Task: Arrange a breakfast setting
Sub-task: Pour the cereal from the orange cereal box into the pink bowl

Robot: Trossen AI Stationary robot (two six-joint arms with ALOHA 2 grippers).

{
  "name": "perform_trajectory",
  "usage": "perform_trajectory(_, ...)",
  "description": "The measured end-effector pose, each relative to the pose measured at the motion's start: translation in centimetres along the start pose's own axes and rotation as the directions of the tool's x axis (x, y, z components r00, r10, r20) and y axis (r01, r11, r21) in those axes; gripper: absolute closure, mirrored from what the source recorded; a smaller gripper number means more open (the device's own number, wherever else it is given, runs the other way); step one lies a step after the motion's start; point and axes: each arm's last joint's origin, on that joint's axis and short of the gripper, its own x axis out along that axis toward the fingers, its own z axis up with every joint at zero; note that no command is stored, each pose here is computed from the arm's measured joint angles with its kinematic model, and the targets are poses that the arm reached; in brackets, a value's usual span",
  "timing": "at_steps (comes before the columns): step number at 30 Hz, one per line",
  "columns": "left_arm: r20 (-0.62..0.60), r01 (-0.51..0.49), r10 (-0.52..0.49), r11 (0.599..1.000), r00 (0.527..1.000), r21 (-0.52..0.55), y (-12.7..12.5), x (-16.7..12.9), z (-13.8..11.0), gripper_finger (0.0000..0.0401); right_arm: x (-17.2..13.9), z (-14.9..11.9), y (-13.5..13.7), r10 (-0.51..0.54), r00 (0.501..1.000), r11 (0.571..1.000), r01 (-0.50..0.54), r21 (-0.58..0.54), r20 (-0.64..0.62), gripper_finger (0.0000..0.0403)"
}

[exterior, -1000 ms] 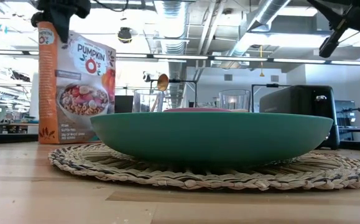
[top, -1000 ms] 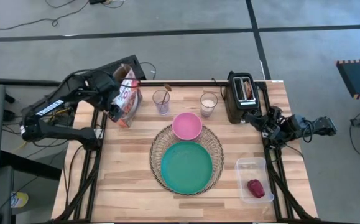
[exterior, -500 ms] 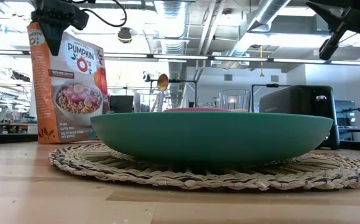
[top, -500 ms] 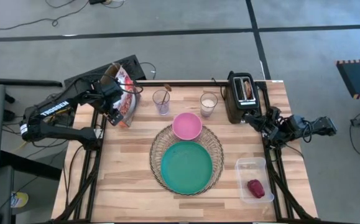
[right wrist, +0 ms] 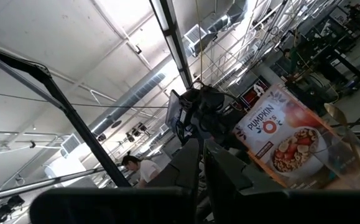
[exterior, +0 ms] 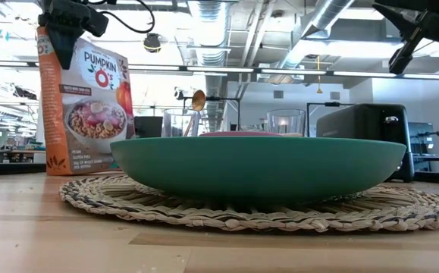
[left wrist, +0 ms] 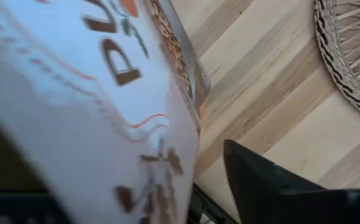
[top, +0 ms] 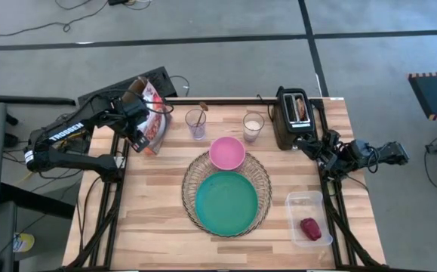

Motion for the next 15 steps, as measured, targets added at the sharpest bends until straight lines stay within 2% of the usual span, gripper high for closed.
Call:
perform_trajectory(6,0.001,-0.005,0.005,1.0,1.0,0.007,0.02,0.0,0.0,0.039,0.0,0.0,0.0,0.0,1.0,1.0,0.0,0.0,0.0,0.0351)
perform_trajectory(15,-0.002,0.015,-0.015,1.0,1.0,0.02,-0.33,-0.04,-0.09,0.0401,0.0,0.01,0.01,0.001,1.0,1.0,-0.001,0.001,0.001,0.0351)
